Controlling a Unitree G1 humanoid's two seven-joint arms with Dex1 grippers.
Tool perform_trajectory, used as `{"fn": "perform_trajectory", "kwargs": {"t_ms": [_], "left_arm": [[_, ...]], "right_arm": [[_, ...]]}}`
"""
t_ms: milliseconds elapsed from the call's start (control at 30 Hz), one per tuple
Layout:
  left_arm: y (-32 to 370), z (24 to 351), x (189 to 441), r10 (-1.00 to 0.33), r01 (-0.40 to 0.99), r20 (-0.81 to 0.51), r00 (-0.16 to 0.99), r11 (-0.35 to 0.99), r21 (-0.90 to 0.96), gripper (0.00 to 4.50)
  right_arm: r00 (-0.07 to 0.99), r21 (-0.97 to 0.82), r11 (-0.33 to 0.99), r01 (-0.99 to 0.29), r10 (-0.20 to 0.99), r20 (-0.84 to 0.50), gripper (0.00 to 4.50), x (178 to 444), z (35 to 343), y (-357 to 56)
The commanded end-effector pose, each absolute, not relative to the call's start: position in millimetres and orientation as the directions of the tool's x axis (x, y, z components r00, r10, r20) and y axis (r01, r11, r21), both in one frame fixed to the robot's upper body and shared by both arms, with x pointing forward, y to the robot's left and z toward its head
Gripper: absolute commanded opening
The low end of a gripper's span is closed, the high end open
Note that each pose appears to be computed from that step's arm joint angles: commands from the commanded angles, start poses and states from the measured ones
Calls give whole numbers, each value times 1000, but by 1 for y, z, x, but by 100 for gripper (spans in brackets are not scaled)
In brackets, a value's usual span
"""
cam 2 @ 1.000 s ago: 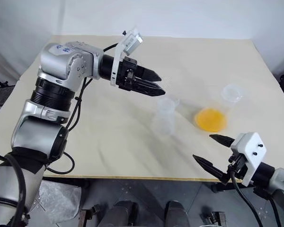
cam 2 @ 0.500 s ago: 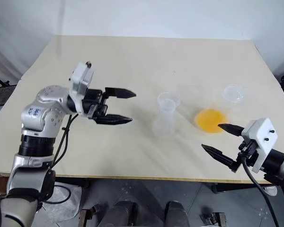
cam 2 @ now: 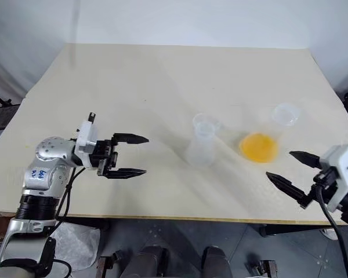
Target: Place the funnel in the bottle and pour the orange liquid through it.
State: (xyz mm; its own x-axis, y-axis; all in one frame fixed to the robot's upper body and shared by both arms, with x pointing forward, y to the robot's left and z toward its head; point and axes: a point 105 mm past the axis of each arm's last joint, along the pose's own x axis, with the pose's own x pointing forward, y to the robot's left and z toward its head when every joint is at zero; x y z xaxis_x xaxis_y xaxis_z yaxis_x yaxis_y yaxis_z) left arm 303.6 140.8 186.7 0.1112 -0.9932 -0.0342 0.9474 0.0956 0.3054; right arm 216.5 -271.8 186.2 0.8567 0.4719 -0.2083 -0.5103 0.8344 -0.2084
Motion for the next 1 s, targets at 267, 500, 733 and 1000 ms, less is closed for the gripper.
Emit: {"fn": "perform_trajectory", "kwargs": {"t_ms": [267,500,733,1000], "left_arm": [[149,203,319,-989,893,36,145,147,426,448],[136,208,324,-991,887,69,112,131,442,448],[132,212,323,-991,888,76,107,130,442,448],[135,212,318,-991,892,59,119,133,432,448]], "right_arm": [[938,-266,900,-345,337,-77,450,221,204,-278],[953,-242,924,-296,304,-8,450,255,202,-276],[943,-232,922,-311,330,46,450,291,205,-271],[934,-230,921,-316,344,94,450,319,212,-271]]}}
